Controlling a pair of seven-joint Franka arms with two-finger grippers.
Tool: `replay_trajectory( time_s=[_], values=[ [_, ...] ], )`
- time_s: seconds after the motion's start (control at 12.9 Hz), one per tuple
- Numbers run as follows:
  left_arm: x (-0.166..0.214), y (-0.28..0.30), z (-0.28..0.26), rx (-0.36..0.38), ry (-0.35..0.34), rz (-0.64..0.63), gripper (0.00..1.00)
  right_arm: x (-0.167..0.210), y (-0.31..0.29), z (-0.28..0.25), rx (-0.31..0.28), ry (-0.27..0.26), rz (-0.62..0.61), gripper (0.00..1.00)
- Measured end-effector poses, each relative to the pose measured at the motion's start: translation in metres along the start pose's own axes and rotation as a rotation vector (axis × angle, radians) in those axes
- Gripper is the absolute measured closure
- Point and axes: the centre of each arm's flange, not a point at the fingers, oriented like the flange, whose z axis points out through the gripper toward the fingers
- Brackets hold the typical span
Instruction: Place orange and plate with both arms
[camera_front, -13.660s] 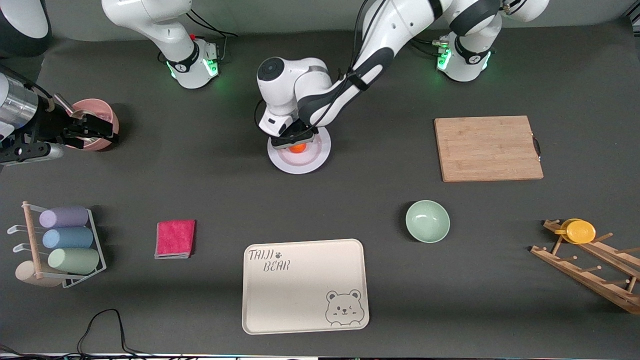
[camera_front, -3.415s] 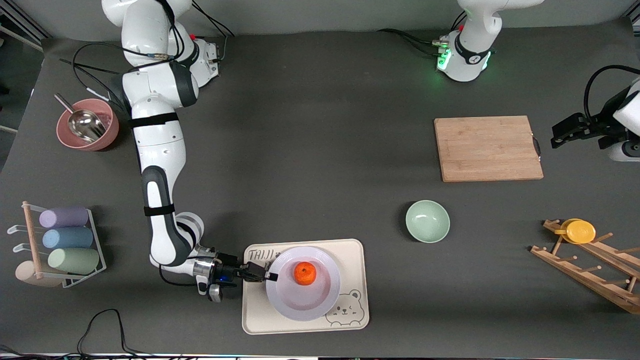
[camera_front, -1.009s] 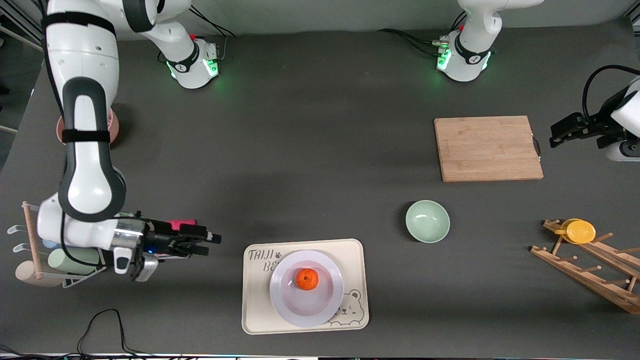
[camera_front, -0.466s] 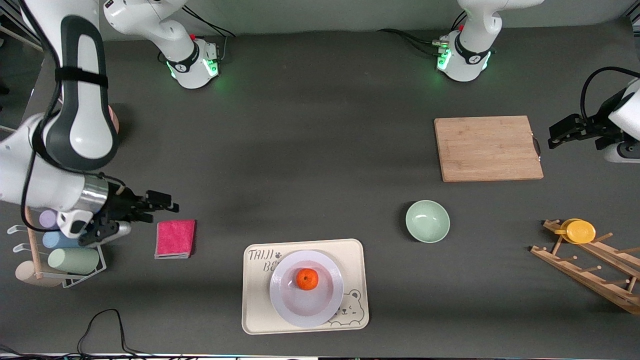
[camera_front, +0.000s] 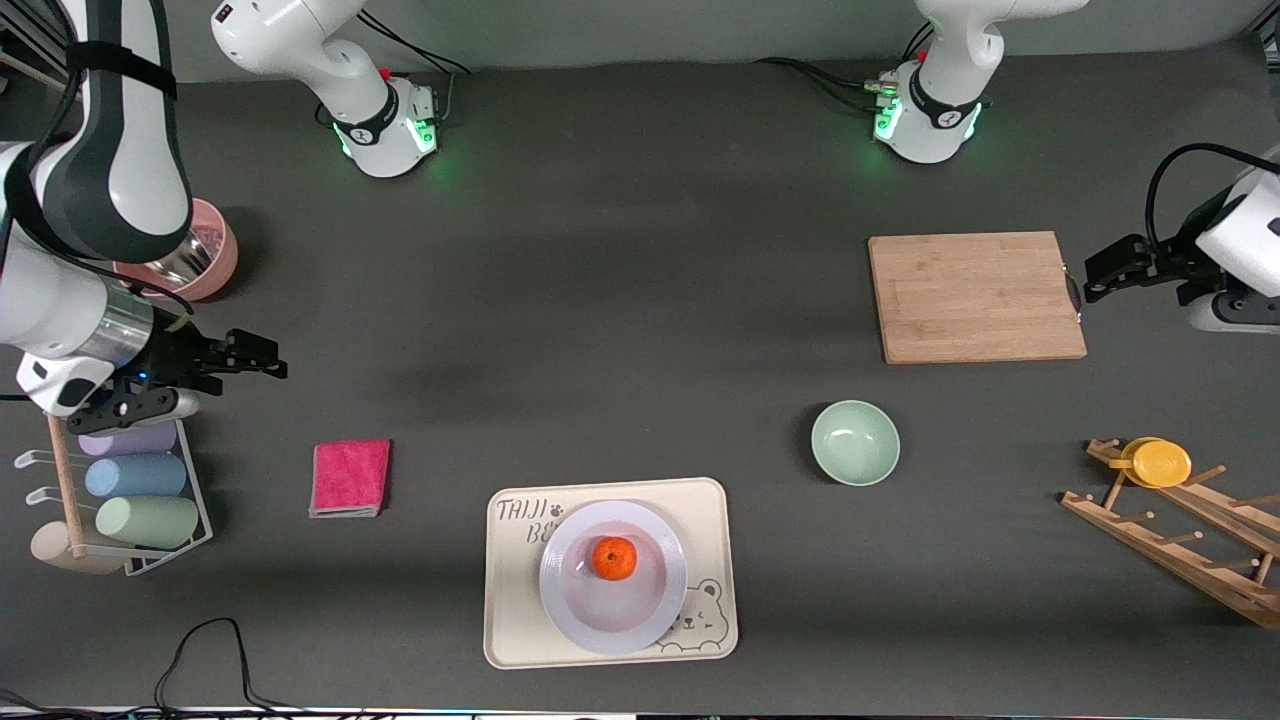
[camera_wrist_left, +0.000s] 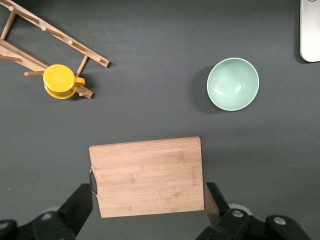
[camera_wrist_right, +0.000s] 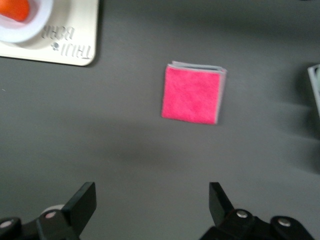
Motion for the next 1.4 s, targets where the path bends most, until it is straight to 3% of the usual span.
replay_trajectory(
  time_s=[0.31,0.47,1.16,1.4],
  values=[
    [0.0,0.0,0.0,0.0,0.0,0.009,0.0,-0.007,0.013,-0.025,-0.065,0.005,0.015,0.0],
    [0.0,0.0,0.0,0.0,0.0,0.01,0.0,-0.008,0.012,-0.026,-0.079,-0.022,0.062,0.0],
    [0.0,0.0,0.0,0.0,0.0,0.01,0.0,-0.004,0.011,-0.046,-0.09,-0.007,0.085,0.0],
    [0.0,0.0,0.0,0.0,0.0,0.01,0.0,-0.005,0.028,-0.046,-0.07,-0.015,0.108,0.0]
  ],
)
